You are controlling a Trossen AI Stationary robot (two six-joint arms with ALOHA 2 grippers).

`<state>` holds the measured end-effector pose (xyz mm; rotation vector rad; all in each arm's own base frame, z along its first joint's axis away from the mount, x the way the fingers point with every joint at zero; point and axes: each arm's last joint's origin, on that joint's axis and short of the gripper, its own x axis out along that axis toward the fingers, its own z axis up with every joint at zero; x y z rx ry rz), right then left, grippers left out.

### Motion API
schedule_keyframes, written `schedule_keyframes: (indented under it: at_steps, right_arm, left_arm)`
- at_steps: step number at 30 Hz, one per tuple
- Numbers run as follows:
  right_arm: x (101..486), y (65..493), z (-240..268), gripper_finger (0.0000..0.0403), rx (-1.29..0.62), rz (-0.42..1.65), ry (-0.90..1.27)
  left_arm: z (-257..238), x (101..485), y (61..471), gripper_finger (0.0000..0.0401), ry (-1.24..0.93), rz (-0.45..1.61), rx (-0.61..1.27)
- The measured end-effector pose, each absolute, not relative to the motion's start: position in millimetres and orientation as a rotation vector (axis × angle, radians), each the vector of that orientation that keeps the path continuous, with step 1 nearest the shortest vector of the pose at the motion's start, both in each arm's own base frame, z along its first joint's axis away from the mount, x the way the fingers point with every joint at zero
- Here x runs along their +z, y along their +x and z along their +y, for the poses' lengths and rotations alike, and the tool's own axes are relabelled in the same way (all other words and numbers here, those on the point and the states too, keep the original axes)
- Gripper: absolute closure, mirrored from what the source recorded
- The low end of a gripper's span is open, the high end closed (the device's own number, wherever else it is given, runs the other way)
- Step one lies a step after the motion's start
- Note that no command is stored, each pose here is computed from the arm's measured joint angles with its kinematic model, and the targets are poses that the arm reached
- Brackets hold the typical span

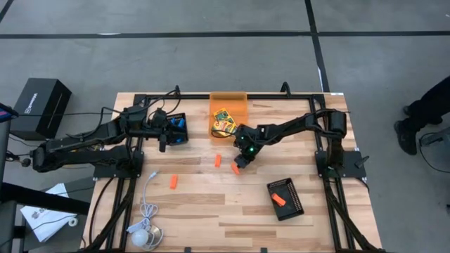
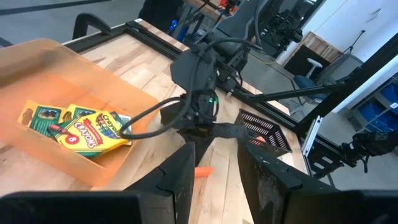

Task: Pick & Place School Supplies
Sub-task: Put the orange eraser into the bottom black bin

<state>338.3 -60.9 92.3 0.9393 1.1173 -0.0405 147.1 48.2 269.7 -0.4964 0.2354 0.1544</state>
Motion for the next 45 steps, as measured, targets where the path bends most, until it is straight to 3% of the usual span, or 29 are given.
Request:
schedule_keyframes:
  at_steps: [7,12,16,26,35,45]
  right_arm:
    - [105,335,-77,0.0403,-0.13,1.056,0.909]
    - [135,325,-87,0.0403,-0.267,0.983,0.819]
    - [168,320,-82,0.04,-0.23,0.905,0.805]
    - [224,309,-36,0.0295,-0.195,0.783,0.931]
    - [202,320,12,0.0239,-0.28,0.893,1.035]
    - [195,368,10,0.0188,-0.308,0.986,0.972]
  left_arm:
    - [48,270,147,0.0284,-0.497,0.235,0.154]
    - [48,270,147,0.0284,-0.496,0.232,0.153]
    - [48,271,148,0.0284,-0.471,0.218,0.148]
    - [49,273,148,0.0284,-0.448,0.2,0.142]
    - [47,274,148,0.0284,-0.446,0.206,0.093]
    - [44,274,148,0.0284,-0.445,0.223,-0.015]
